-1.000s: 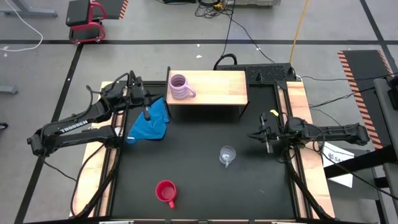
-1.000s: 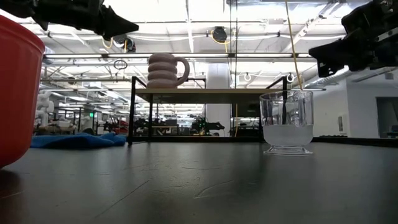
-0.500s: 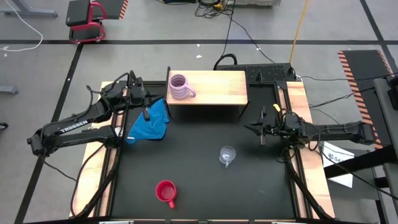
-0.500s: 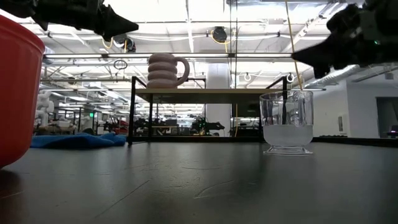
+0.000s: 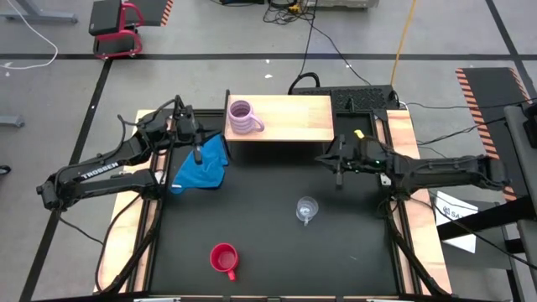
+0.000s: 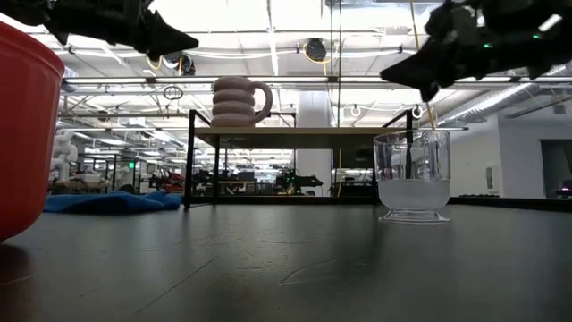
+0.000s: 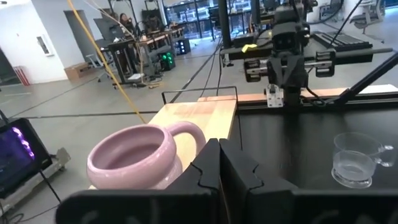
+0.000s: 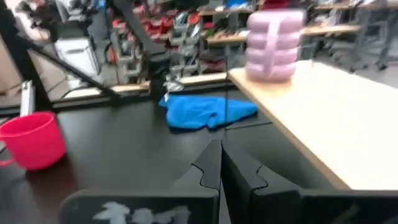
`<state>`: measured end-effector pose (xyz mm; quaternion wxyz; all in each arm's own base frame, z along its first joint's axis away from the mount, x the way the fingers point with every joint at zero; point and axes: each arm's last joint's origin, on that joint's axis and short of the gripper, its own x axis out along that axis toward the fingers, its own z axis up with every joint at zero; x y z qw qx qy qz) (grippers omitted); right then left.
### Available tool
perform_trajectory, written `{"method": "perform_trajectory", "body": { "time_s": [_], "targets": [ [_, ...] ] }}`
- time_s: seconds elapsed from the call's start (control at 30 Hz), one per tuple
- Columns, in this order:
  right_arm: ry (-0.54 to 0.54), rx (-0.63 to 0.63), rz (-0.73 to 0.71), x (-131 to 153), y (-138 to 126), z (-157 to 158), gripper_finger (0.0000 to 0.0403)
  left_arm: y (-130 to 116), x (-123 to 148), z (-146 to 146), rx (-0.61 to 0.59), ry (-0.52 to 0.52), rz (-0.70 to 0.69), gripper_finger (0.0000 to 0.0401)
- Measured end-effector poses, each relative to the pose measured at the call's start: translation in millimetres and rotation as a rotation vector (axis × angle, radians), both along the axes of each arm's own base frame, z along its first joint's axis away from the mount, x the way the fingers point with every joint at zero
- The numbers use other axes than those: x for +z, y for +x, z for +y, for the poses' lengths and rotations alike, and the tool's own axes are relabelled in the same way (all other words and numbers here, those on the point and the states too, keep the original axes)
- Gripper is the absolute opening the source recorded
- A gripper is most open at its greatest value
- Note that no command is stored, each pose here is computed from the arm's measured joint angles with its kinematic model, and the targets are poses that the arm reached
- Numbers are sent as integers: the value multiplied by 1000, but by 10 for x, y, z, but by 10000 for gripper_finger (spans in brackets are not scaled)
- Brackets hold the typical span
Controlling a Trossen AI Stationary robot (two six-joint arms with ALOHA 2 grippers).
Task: Stack small to large cups/mugs on shelf
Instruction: Put the purple mug on the shelf
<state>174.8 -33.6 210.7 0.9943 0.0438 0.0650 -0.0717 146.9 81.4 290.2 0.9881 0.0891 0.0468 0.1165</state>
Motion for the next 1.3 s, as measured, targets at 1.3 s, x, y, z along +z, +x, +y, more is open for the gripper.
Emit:
{"method": "perform_trajectory", "body": {
  "time_s": [1.3],
  "targets": [
    [173, -15, -43, 200, 772, -715, 0, 3, 19, -6, -26, 92, 3, 10]
  ]
}}
